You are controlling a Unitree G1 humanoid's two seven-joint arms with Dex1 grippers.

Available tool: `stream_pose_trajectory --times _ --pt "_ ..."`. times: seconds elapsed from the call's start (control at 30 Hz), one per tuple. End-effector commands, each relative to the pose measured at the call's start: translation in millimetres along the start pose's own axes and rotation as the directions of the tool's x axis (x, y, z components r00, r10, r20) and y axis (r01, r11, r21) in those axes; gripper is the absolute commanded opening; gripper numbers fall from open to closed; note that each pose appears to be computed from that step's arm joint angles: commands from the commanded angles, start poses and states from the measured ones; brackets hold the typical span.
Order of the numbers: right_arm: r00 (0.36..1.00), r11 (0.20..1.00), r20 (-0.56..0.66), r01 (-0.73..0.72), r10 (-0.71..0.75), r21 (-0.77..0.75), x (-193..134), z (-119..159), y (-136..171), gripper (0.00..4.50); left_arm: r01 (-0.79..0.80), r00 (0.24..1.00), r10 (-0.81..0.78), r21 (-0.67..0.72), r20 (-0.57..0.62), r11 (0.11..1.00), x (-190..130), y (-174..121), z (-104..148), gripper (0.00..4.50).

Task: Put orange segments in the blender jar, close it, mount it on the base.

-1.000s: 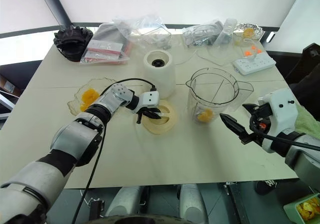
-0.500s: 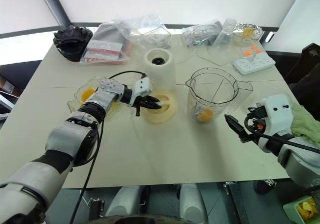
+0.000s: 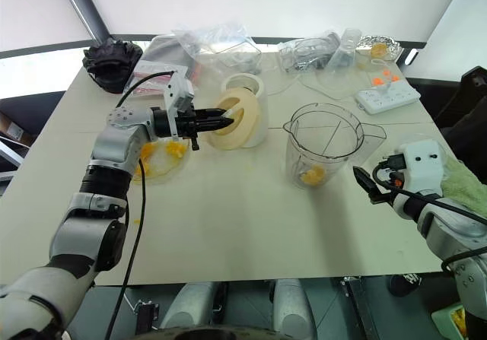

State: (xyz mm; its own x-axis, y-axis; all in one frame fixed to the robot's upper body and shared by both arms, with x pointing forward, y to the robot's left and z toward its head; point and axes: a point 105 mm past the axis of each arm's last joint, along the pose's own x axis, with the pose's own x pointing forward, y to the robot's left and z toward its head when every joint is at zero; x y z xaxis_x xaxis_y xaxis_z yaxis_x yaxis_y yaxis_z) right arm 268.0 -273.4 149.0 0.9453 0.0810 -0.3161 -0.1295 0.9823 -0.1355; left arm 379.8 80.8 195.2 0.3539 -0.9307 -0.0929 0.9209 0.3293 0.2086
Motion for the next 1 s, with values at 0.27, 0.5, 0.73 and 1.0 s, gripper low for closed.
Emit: stream_pose_trajectory --times 0.27,0.5,0.73,1.0 --pt "0.994 0.996 0.071 0.082 -0.084 0.025 15 11 -22 4.12 0.017 0.998 -0.020 0.063 0.055 0.998 -28 -16 50 0.28" --pt "0.995 0.996 0.074 0.056 -0.061 0.067 26 7 -19 4.12 -0.008 0.998 0.005 0.068 0.055 0.998 -49 -20 66 0.28" --pt "0.995 0.996 0.089 0.031 -0.039 0.082 35 10 -12 4.12 -0.036 0.998 0.031 0.082 0.063 0.996 -50 -22 71 0.28" --pt "0.992 0.994 0.121 0.014 -0.027 0.106 49 17 -7 4.12 -0.047 0.997 0.041 0.089 0.061 0.995 -50 -22 71 0.28"
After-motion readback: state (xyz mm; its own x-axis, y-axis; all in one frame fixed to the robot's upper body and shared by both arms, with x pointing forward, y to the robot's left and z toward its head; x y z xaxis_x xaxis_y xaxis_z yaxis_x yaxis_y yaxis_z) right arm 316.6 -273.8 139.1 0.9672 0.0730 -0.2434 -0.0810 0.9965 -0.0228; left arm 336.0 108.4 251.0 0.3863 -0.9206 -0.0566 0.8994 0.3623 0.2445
